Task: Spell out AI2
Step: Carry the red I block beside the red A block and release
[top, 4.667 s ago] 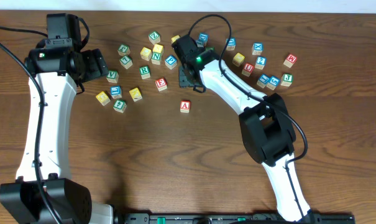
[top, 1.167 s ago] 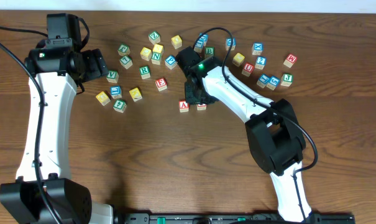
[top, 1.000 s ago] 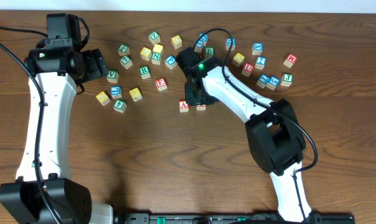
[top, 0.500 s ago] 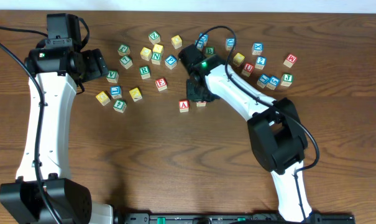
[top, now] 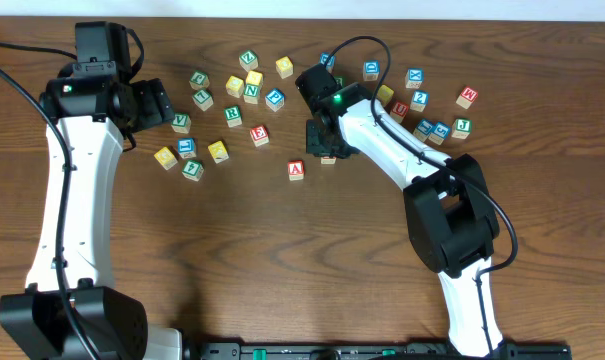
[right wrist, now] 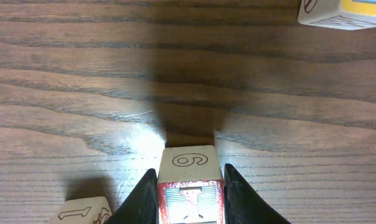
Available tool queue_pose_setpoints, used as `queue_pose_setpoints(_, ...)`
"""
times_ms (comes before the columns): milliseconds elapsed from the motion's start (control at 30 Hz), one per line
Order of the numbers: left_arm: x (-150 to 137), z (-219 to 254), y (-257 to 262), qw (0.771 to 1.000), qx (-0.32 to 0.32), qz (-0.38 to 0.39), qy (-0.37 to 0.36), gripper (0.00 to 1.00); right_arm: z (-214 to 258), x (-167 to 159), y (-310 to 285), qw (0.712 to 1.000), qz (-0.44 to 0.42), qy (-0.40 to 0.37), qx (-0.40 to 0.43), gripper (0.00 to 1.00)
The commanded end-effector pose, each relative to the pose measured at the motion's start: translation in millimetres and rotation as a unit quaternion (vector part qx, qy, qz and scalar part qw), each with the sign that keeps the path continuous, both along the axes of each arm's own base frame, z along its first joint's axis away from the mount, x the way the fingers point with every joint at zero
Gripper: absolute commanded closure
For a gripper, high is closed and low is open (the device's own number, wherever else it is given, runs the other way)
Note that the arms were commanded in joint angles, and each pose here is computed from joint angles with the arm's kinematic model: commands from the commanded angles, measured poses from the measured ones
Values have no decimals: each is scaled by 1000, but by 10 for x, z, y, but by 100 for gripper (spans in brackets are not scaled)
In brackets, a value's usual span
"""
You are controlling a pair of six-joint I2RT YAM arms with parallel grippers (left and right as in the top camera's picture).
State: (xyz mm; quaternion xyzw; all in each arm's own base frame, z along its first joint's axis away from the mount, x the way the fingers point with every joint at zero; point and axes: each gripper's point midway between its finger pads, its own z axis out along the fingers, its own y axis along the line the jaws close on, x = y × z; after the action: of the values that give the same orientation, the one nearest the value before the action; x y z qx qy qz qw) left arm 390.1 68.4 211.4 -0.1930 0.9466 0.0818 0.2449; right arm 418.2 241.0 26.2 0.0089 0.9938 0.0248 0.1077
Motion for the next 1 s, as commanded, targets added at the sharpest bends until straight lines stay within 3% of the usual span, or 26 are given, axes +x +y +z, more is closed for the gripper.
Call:
queue_pose_setpoints(0, 21, 116, 30, 1000, 7, -1, -14, 2, -77, -50, 8, 1000, 9, 8, -10, 76)
queue_pose_setpoints(667, 21, 116, 30, 1000, 7, -1, -14, 2, -87, -136, 50, 1000, 16, 20, -12, 74)
queue_pose_setpoints(733, 21, 116, 30, 1000, 7, -1, -14, 2, -88, -138, 49, 1000, 16, 20, -12, 69)
queue_pose_setpoints(833, 21, 116, 30, 1000, 7, -1, -14, 2, -88, -137, 49, 1000, 16, 20, -12, 53)
queue_pose_setpoints(967, 21, 116, 30, 1000, 7, -1, -14, 2, -72, -125, 54, 1000, 17, 17, -10, 49)
